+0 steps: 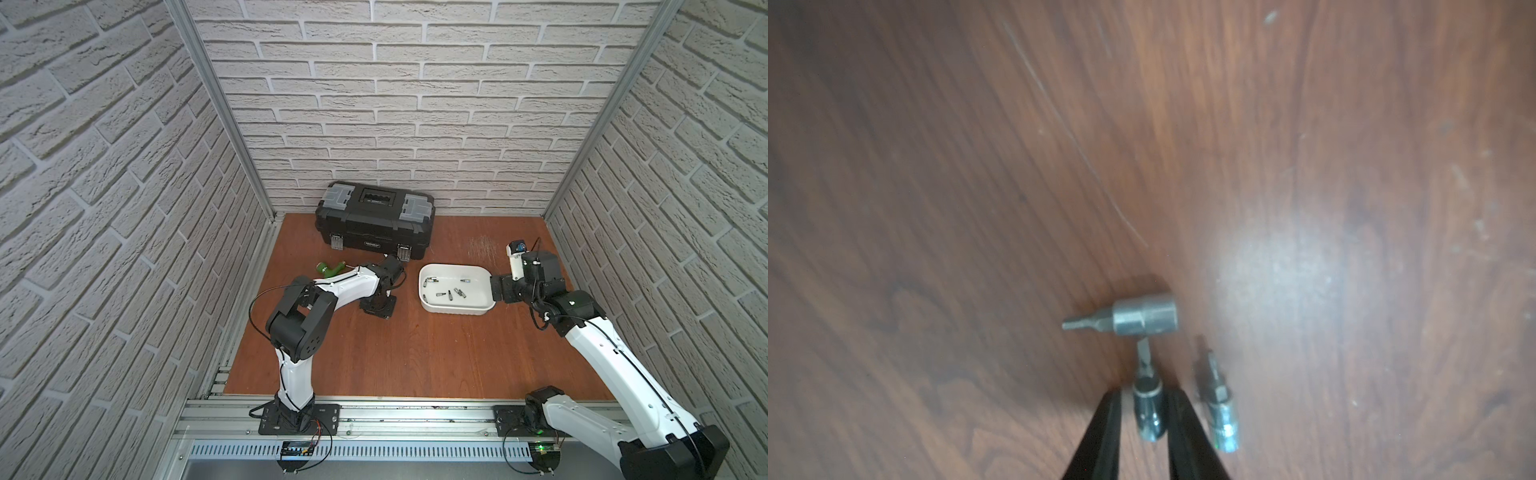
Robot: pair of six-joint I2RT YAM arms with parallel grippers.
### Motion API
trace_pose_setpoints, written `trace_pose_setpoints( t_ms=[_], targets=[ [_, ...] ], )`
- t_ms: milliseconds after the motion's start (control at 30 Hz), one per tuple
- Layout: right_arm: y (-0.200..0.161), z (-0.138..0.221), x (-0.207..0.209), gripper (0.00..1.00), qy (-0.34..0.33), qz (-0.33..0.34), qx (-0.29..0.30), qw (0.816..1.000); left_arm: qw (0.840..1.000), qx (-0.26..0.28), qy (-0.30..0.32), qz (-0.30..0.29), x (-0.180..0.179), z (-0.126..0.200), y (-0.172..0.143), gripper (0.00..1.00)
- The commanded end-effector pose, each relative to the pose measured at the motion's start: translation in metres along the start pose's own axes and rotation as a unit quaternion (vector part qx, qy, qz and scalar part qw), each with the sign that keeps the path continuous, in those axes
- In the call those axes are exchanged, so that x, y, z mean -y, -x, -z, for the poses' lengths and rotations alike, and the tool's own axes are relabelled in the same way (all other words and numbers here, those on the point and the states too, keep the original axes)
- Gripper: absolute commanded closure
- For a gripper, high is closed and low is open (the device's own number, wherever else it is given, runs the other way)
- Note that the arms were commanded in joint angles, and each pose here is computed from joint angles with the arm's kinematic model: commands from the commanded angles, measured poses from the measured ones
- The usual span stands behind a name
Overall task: Put the bit on the desktop into the storage box
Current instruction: Pick up the screwdriver bit from the center of the board, then place the screwdriver bit in the storage box.
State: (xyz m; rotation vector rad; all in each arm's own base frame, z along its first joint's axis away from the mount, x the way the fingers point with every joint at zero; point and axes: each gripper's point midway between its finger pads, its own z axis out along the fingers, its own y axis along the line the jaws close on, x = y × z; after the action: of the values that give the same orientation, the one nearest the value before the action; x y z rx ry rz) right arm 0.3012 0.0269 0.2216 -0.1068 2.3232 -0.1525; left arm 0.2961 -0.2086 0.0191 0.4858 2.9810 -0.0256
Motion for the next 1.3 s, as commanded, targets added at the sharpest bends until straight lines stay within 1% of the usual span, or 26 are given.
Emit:
trace_pose_setpoints(
  t_ms=[0,100,267,533,667,800,967,1267],
  targets=[
    [0.004,0.000,0.006,0.01,-0.010,-0.002,0.015,1.000,1.000,-0.016,0.001,0.008,-0.004,-0.012,-0.008,0.77],
    [0.004,0.000,0.005,0.01,-0.009,-0.002,0.014,1.000,1.000,-0.018,-0.001,0.009,-0.004,-0.014,-0.009,0.80],
    [0.004,-0.001,0.006,0.01,-0.011,-0.002,0.014,1.000,1.000,-0.009,-0.003,0.008,-0.003,-0.008,-0.006,0.85],
    [0.004,-0.001,0.006,0.01,-0.012,-0.002,0.015,1.000,1.000,0.011,-0.008,0.008,-0.003,0.012,-0.003,0.86],
    [0.005,0.001,0.007,0.01,-0.013,-0.004,0.018,1.000,0.999,0.034,-0.018,0.007,-0.002,0.030,0.001,0.86],
    [0.005,0.001,0.007,0.01,-0.014,-0.004,0.019,1.000,0.997,0.071,-0.020,0.004,0.000,0.056,0.010,0.88],
    [0.005,0.003,0.008,0.01,-0.016,-0.007,0.021,1.000,0.992,0.124,0.000,-0.028,0.008,0.096,0.025,0.89],
    [0.005,0.006,0.008,0.01,-0.013,-0.013,0.026,1.000,0.976,0.200,-0.013,-0.088,0.044,0.159,0.053,0.89]
  ],
)
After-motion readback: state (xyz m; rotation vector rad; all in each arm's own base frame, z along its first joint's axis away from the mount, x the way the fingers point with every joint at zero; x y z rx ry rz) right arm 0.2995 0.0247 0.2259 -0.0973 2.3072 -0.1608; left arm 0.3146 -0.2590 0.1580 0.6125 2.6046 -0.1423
